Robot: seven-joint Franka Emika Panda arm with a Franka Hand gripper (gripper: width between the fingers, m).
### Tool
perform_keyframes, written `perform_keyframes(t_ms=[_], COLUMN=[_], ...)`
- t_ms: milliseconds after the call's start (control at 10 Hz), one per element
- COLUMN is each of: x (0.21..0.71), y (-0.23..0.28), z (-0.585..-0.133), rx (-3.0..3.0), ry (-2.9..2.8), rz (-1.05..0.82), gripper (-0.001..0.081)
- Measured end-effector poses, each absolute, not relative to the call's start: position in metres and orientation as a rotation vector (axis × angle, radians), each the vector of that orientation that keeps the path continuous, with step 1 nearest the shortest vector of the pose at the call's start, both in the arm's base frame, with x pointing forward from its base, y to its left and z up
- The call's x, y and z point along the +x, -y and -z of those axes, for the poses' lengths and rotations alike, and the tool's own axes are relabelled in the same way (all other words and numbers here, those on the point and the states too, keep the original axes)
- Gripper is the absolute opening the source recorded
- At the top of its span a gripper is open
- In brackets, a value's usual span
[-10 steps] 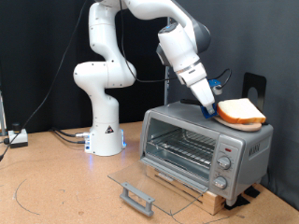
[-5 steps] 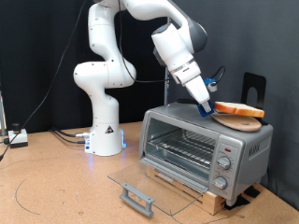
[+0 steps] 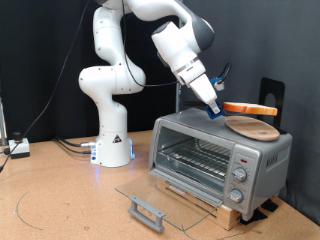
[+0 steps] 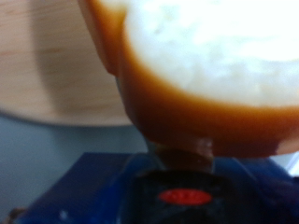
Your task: Make a piece of toast with the oven
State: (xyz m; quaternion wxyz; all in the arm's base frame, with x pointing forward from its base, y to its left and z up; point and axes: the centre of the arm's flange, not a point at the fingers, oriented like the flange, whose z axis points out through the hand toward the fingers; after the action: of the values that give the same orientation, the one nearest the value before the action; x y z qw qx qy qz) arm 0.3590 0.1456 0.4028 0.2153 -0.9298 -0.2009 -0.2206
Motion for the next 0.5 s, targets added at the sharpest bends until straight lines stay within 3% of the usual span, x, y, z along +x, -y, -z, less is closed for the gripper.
perform_keyframes(t_ms=[100, 500], x=[0.356, 0.356], y=[-0.141, -0.104], z=[-0.405, -0.402], rx=[-2.579, -2.565], ry=[0.550, 0.582], rz=[0.553, 0.649], gripper=[0.0429, 0.0429])
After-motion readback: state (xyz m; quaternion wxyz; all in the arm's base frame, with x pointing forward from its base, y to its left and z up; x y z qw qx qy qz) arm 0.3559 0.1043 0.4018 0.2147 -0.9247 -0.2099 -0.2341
